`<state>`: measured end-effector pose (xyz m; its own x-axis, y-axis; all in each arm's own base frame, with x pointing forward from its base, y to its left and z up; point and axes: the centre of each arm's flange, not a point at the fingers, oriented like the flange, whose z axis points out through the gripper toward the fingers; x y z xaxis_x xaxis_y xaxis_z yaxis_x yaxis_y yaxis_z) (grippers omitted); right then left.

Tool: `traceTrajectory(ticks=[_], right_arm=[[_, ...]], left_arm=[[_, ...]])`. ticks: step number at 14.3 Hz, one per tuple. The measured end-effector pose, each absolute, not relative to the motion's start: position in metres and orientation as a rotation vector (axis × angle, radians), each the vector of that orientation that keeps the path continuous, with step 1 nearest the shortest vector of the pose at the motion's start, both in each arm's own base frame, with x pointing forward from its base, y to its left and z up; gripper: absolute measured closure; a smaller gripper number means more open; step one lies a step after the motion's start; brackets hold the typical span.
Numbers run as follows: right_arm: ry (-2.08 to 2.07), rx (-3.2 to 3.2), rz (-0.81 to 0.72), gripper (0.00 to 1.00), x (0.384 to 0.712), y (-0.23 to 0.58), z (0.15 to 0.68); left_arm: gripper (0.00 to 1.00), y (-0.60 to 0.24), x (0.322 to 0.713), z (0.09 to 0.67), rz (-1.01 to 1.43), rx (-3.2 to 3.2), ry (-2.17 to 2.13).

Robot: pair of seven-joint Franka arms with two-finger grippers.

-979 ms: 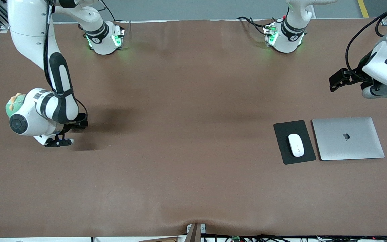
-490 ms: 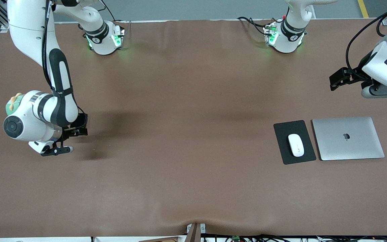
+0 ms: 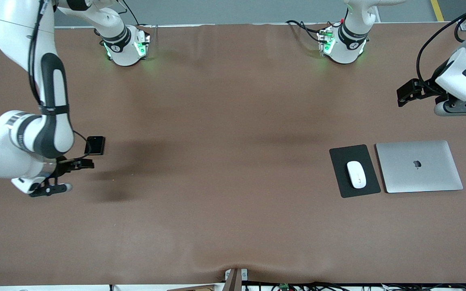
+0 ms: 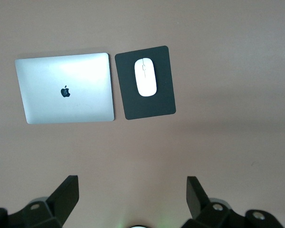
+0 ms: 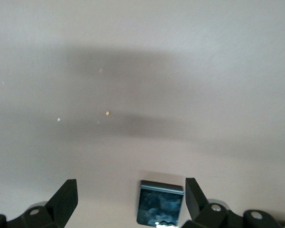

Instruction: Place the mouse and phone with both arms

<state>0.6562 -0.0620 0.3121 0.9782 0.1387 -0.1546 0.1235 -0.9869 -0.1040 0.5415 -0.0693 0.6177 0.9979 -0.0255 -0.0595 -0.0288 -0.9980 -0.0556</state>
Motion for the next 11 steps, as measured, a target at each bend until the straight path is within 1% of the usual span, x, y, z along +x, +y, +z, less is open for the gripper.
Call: traceTrajectory(ticks=[5, 9, 11], right_arm=[[-0.158, -3.039, 0.090, 0.00, 0.683, -0.100, 0.363], [-0.220, -3.093, -0.004, 0.00, 0.701, -0.111, 0.428], [-0.236, -3.096, -0.047, 0.00, 0.702, -0.112, 0.465]], left_arm=[[0.00, -0.067, 0.539, 0.622, 0.081, -3.083, 0.040], [0.00, -0.067, 0.536, 0.628, 0.070, -3.083, 0.040], [0.00, -0.067, 0.535, 0.628, 0.072, -3.083, 0.040]])
